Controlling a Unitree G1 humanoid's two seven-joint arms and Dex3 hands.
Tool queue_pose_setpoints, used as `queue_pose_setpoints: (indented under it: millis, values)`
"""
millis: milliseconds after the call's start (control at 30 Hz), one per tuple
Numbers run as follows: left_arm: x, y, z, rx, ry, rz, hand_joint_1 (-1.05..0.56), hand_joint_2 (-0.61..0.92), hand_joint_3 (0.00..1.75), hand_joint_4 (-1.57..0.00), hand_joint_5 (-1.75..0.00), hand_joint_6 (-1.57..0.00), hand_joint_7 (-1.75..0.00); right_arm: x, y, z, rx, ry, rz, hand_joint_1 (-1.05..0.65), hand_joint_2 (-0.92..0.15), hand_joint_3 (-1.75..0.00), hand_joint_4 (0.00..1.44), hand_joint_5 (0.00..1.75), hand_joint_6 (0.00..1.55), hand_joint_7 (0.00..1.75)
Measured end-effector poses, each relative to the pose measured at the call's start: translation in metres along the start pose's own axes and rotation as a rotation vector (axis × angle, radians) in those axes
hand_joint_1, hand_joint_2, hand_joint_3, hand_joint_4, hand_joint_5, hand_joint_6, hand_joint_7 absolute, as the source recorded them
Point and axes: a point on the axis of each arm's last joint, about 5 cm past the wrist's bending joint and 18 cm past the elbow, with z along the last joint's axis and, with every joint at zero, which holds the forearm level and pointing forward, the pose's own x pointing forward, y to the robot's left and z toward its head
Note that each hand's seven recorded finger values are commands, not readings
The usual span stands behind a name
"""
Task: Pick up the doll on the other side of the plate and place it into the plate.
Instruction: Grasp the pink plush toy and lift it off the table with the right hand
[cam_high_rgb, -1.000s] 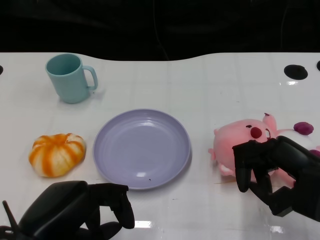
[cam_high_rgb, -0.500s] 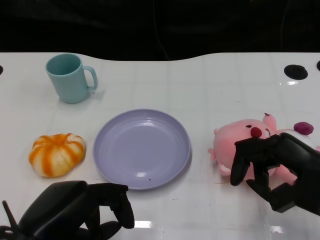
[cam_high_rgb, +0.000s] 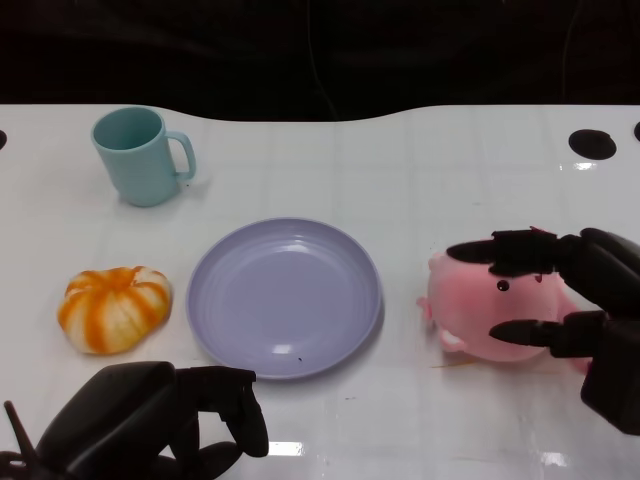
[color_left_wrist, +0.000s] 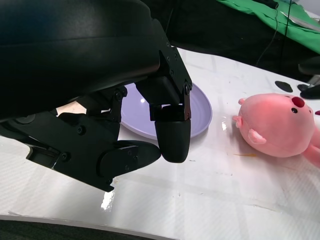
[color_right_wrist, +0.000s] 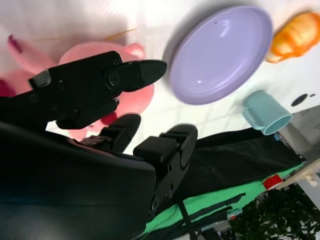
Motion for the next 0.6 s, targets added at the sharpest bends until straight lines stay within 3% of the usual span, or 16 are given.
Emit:
queue_pose_setpoints:
  millis: [267,600]
  values:
    - [0.000,0.000,0.000,-0.001,0.000,-0.002,-0.19,0.69,0.75,-0.72,-1.44,-0.77,-1.07,-0.001,-0.008,0.001,-0.139,0.037,0.002,-0.65,-0.87,0.00,0.01,0.20,0.16,0.00]
    - [0.001,-0.001,0.001,-0.001,-0.004,-0.005,-0.19,0.69,0.75,-0.72,-1.42,-0.77,-1.06,0.004,-0.014,0.011,-0.237,0.110,0.097,-0.72,-0.88,-0.01,0.00,0.12,0.13,0.01]
